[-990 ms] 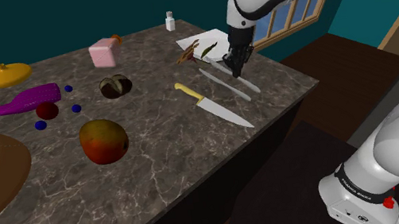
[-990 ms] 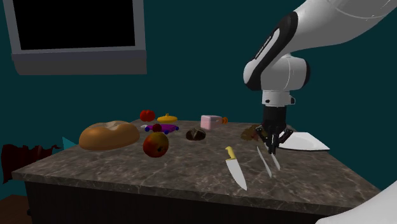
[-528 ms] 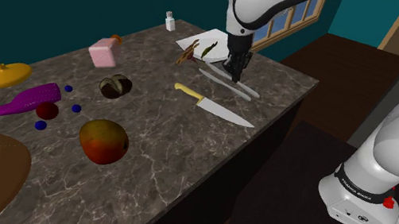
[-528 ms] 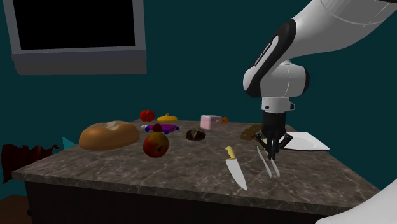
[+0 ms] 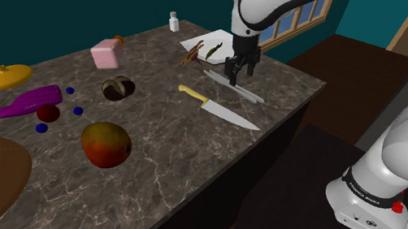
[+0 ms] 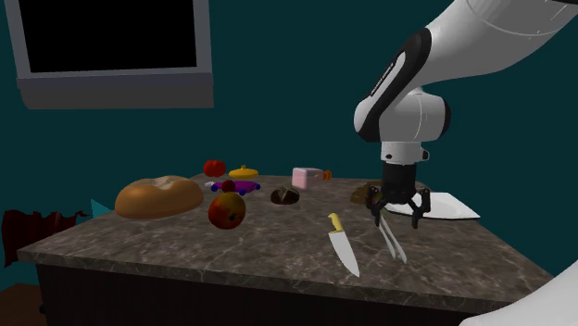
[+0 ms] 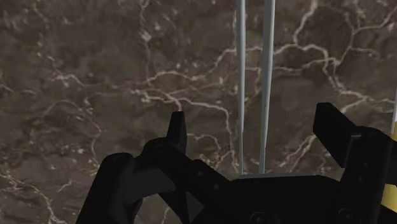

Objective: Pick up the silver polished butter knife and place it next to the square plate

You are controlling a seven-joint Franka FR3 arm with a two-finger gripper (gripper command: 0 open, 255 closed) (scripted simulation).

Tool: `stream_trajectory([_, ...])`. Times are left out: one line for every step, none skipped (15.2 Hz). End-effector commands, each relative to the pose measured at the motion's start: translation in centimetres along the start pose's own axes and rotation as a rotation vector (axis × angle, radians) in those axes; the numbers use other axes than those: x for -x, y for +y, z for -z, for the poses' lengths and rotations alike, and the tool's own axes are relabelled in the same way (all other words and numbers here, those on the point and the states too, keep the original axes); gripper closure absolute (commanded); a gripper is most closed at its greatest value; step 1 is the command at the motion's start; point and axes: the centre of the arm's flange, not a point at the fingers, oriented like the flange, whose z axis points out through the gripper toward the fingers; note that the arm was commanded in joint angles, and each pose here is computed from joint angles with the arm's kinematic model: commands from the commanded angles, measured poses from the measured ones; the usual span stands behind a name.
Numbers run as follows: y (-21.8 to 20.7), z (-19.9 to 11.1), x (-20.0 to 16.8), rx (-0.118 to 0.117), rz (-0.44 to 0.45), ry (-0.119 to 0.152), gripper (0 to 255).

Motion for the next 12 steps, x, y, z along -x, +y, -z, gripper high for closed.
stream_trajectory([0.0,0.0,0.0,0.0,0.0,0.0,0])
stream_trajectory([0.0,1.3,0.0,0.0,0.0,0.0,0])
stream_trajectory([0.0,2.6,0.0,0.0,0.0,0.0,0])
stream_trajectory([0.0,4.0,0.0,0.0,0.0,0.0,0])
stream_trajectory([0.0,5.0,0.0,0.0,0.0,0.0,0])
stream_trajectory([0.0,5.0,0.0,0.0,0.0,0.0,0])
stream_trajectory([0.0,5.0,0.0,0.0,0.0,0.0,0])
stream_trajectory([0.0,5.0,0.0,0.0,0.0,0.0,0])
stream_trajectory([0.0,5.0,0.0,0.0,0.0,0.0,0])
stream_trajectory([0.0,5.0,0.0,0.0,0.0,0.0,0])
stream_trajectory([0.0,5.0,0.0,0.0,0.0,0.0,0])
stream_trajectory([0.0,5.0,0.0,0.0,0.0,0.0,0])
